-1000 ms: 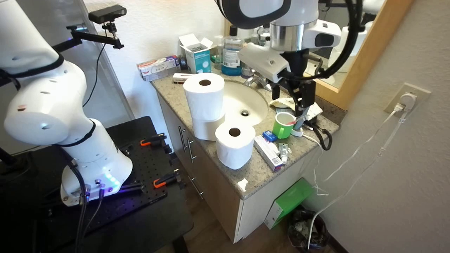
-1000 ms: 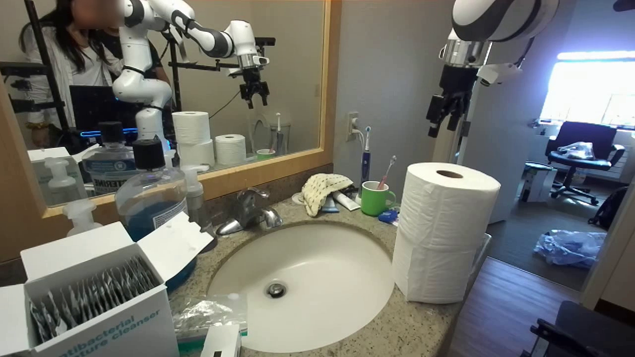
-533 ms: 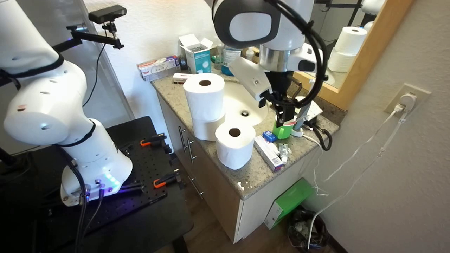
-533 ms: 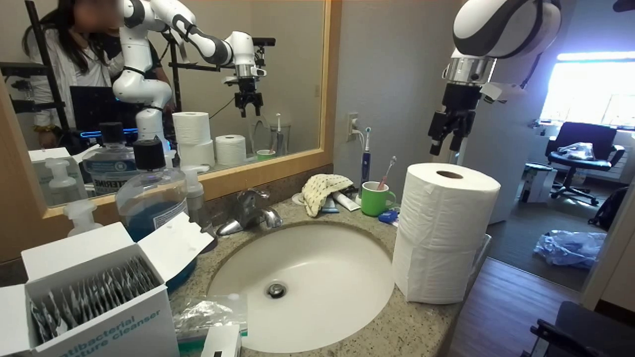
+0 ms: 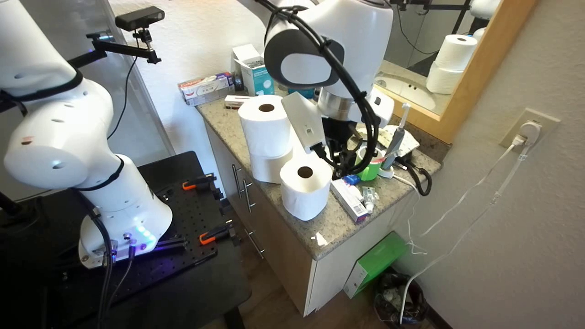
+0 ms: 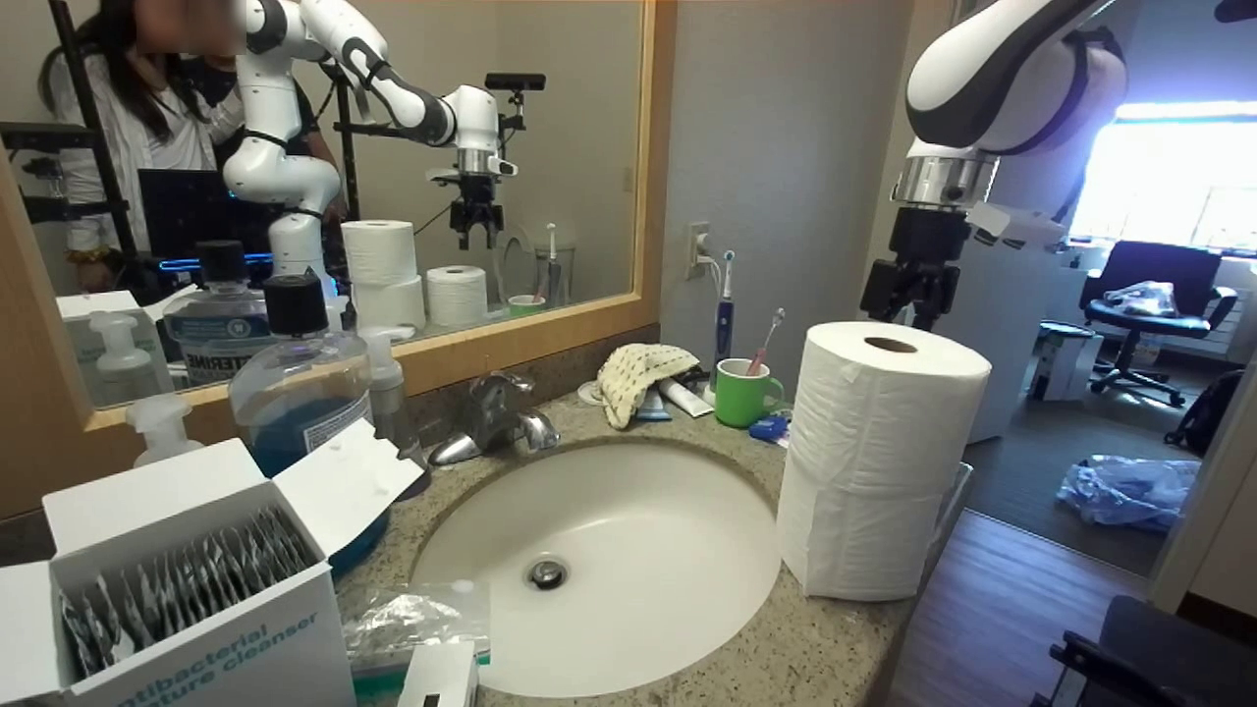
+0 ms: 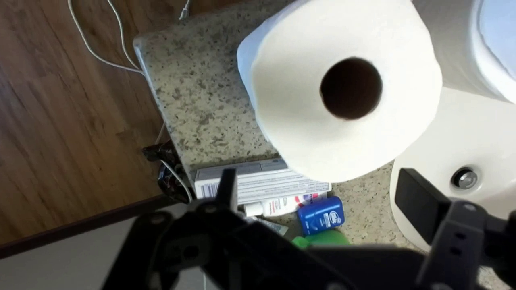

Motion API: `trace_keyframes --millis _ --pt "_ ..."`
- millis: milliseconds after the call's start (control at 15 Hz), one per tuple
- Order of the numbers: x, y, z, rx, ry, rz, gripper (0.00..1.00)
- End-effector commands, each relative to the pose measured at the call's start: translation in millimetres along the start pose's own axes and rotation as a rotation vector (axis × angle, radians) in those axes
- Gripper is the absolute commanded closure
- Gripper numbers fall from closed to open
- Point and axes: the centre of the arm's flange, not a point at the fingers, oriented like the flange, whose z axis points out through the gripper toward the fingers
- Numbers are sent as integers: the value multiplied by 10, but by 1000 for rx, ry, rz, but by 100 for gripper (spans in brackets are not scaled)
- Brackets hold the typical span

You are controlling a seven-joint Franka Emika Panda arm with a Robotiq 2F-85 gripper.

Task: Stack the tissue rolls together

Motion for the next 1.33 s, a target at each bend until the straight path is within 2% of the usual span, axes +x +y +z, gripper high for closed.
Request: trace_keyframes --millis 0,200,600,933,1267 --pt "-243 63 -102 17 28 44 0" --pt "-363 120 -53 23 22 71 0" --pt "-586 39 98 -36 -15 103 0" --pt "-613 46 261 -75 -58 88 0" --pt "-553 35 315 -81 -37 43 0"
